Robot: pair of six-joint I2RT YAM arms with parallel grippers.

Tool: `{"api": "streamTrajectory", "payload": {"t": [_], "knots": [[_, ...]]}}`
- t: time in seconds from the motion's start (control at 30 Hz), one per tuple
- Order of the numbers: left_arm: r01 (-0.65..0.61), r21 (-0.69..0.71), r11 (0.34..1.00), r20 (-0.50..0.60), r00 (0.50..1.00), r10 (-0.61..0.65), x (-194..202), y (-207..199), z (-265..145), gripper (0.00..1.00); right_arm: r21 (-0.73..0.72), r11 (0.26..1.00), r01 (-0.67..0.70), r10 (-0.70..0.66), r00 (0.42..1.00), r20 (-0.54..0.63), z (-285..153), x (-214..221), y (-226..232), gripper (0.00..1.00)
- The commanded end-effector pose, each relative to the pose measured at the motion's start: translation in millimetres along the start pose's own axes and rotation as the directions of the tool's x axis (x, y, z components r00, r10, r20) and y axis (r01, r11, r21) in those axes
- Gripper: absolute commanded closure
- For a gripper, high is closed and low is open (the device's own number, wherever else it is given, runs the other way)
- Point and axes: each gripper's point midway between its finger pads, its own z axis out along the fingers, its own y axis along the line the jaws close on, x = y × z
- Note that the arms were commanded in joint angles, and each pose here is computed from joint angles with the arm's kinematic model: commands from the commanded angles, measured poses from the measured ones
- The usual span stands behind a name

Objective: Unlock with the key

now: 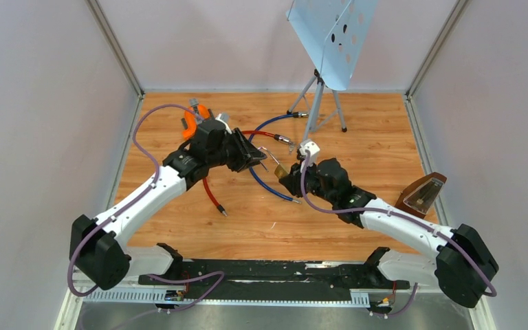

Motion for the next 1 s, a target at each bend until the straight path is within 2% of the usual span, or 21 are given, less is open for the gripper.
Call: {"api": "streamTrajectory", "payload": {"t": [0.0,0.03,0.2,0.4,0.57,0.7,0.73,0.8,0.87,0.9,0.97], "knots": [[0.014,-0.050,0.999,-0.138,0.990,-0.021,16.8,1.3,-2.5,0.53,0.224,0.954,0.198,-0.212,0.977,0.038,2.1,-30.4,-21.3,1.00],[0.012,-0.045,0.999,-0.150,0.988,-0.018,18.2,-0.1,-2.8,0.50,0.248,0.946,0.208,-0.220,0.975,0.021,3.5,-26.7,-24.1,1.00],[0.022,0.059,0.998,-0.179,0.984,-0.011,23.3,-20.7,-13.5,0.47,0.324,0.895,0.306,-0.298,0.952,-0.076,13.3,-10.6,-30.6,1.00],[-0.007,0.039,0.999,-0.101,0.995,0.011,9.2,-10.7,-28.3,0.44,0.371,0.865,0.338,-0.310,0.941,-0.135,13.6,-1.5,-35.7,1.00],[-0.034,-0.124,0.992,0.040,0.998,0.040,-21.5,29.8,-49.5,0.26,0.425,0.836,0.346,-0.266,0.935,-0.236,8.3,19.3,-55.4,1.00],[-0.096,-0.289,0.952,0.145,0.979,0.143,-46.2,60.0,-79.5,0.14,0.435,0.834,0.339,-0.215,0.926,-0.309,5.9,35.4,-62.9,1.00],[-0.126,-0.351,0.928,0.199,0.958,0.205,-59.8,68.0,-90.2,0.10,0.437,0.834,0.337,-0.206,0.925,-0.321,5.3,36.8,-63.1,1.00],[-0.154,-0.446,0.882,0.229,0.933,0.278,-70.1,81.0,-108.4,0.06,0.412,0.853,0.320,-0.191,0.926,-0.325,6.2,34.8,-55.3,1.00],[-0.171,-0.463,0.870,0.246,0.918,0.312,-73.4,86.0,-112.9,0.03,0.327,0.906,0.269,-0.172,0.939,-0.298,9.5,29.8,-34.6,1.00],[-0.176,-0.446,0.878,0.245,0.919,0.309,-71.2,85.5,-110.2,0.02,0.279,0.931,0.235,-0.158,0.949,-0.274,10.9,25.1,-22.1,1.00],[-0.191,-0.323,0.927,0.250,0.928,0.278,-62.3,73.9,-93.1,0.02,0.171,0.973,0.157,-0.118,0.969,-0.217,11.2,12.8,5.9,1.00]]}}
